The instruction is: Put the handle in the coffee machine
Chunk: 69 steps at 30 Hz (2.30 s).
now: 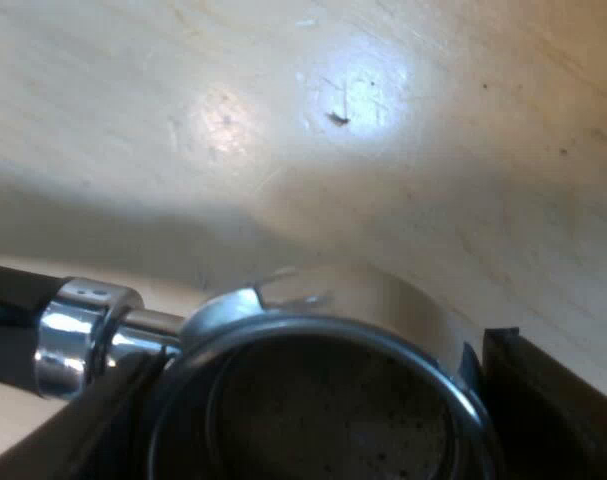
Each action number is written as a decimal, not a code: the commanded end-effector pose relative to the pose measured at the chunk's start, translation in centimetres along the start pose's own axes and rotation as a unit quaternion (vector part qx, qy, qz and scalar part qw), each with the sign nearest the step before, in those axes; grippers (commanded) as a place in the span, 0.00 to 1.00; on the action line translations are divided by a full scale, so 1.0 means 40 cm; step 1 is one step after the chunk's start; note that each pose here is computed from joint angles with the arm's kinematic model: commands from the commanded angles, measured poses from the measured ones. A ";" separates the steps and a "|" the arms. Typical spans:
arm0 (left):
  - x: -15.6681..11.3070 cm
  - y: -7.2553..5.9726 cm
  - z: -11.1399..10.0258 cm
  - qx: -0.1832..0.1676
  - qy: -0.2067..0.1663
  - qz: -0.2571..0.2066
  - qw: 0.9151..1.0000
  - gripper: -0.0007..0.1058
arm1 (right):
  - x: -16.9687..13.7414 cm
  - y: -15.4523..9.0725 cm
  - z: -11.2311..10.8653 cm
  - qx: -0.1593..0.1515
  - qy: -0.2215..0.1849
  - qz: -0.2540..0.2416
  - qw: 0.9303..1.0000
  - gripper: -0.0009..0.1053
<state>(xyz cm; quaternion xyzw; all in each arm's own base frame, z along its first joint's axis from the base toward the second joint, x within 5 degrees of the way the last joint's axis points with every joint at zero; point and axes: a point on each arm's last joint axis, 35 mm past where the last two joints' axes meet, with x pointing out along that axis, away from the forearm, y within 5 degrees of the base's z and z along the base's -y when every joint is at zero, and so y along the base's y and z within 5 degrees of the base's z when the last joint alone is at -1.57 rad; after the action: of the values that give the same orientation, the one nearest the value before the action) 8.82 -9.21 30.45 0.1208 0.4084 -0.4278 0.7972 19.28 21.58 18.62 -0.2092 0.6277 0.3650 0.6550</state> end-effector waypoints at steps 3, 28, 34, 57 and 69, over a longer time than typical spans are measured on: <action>-0.003 -0.005 0.028 0.028 -0.047 -0.020 0.998 0.66 | -0.055 0.011 -0.015 0.015 -0.018 0.001 1.000 0.01; -0.003 -0.005 0.030 0.029 -0.051 -0.019 0.998 0.66 | -0.181 0.026 0.005 0.033 -0.063 -0.038 0.997 0.01; -0.003 -0.005 0.030 0.029 -0.051 -0.019 0.998 0.66 | -0.212 0.030 0.018 0.032 -0.071 -0.049 0.996 0.01; -0.003 -0.005 0.029 0.029 -0.049 -0.019 0.998 0.66 | -0.254 0.041 0.030 0.069 -0.078 -0.030 0.994 0.01; 0.016 -0.001 0.012 0.054 -0.034 -0.018 0.998 0.66 | -0.254 0.046 0.022 0.018 -0.061 -0.016 0.998 0.01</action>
<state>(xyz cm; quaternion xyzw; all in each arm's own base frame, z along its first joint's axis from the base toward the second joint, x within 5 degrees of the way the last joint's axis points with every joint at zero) 9.27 -9.79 30.32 0.1362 0.3615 -0.4618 0.7985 19.24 21.27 28.10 -0.1881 0.5981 0.3411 0.7004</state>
